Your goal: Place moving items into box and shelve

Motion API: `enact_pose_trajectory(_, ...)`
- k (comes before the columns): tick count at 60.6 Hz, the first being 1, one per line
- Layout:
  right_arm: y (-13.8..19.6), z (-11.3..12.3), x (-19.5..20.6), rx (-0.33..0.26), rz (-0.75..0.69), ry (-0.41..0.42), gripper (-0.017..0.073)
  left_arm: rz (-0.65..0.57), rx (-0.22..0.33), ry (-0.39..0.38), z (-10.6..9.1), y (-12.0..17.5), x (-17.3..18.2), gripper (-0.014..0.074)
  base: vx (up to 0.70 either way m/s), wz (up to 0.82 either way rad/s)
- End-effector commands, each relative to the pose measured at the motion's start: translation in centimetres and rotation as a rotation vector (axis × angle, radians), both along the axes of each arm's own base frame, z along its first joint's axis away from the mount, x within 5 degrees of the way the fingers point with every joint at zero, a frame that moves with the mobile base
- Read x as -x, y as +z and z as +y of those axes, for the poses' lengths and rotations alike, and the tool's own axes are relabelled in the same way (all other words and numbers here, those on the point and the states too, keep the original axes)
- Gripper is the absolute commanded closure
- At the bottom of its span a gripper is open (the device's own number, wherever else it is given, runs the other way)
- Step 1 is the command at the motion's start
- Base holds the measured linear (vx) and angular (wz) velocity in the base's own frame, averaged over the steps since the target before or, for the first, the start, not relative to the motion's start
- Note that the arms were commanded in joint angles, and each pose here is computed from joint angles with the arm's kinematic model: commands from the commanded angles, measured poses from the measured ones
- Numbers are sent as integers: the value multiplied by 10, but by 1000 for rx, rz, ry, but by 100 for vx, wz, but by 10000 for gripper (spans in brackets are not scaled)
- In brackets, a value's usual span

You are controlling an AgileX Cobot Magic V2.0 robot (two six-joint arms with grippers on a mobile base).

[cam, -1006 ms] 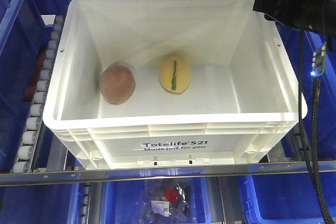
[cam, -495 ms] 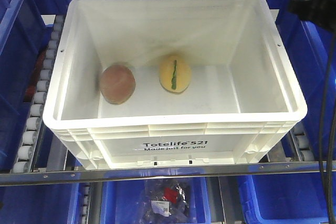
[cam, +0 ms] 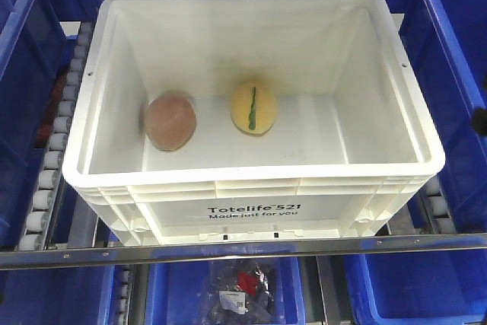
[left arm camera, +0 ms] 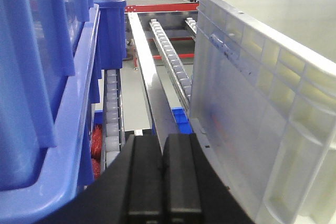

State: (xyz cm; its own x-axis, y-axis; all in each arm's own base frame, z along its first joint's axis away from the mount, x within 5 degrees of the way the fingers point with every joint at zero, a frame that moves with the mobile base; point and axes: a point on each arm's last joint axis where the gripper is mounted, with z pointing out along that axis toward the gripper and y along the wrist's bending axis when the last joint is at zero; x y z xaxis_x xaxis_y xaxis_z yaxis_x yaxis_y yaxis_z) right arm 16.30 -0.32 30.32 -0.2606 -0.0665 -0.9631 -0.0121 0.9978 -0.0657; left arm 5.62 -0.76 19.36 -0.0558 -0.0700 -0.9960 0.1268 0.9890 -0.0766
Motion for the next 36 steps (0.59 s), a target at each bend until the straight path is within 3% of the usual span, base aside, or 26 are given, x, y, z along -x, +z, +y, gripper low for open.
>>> enact_pose_trajectory(1, 14, -2, 21, 24, -162, -29, 172, -67, 18, 6, 0, 1, 0, 600, 0, 0)
enact_pose_trajectory(11, -11, -1, 58, 85, -240, -27, 170, -67, 18, 6, 0, 1, 0, 600, 0, 0)
enact_pose_trajectory(14, -20, -1, 67, 76, -254, -26, 172, -67, 18, 6, 0, 1, 0, 600, 0, 0)
enact_pose_trajectory(22, -37, 0, 86, 16, -311, -32, 187, -67, 18, 6, 0, 1, 0, 600, 0, 0)
enact_pose_trajectory(30, -61, 1, 97, -120, -324, -46, 200, -67, 18, 6, 0, 1, 0, 600, 0, 0)
enact_pose_trajectory(36, -84, 1, 101, -119, -314, -46, 209, -67, 18, 6, 0, 1, 0, 600, 0, 0)
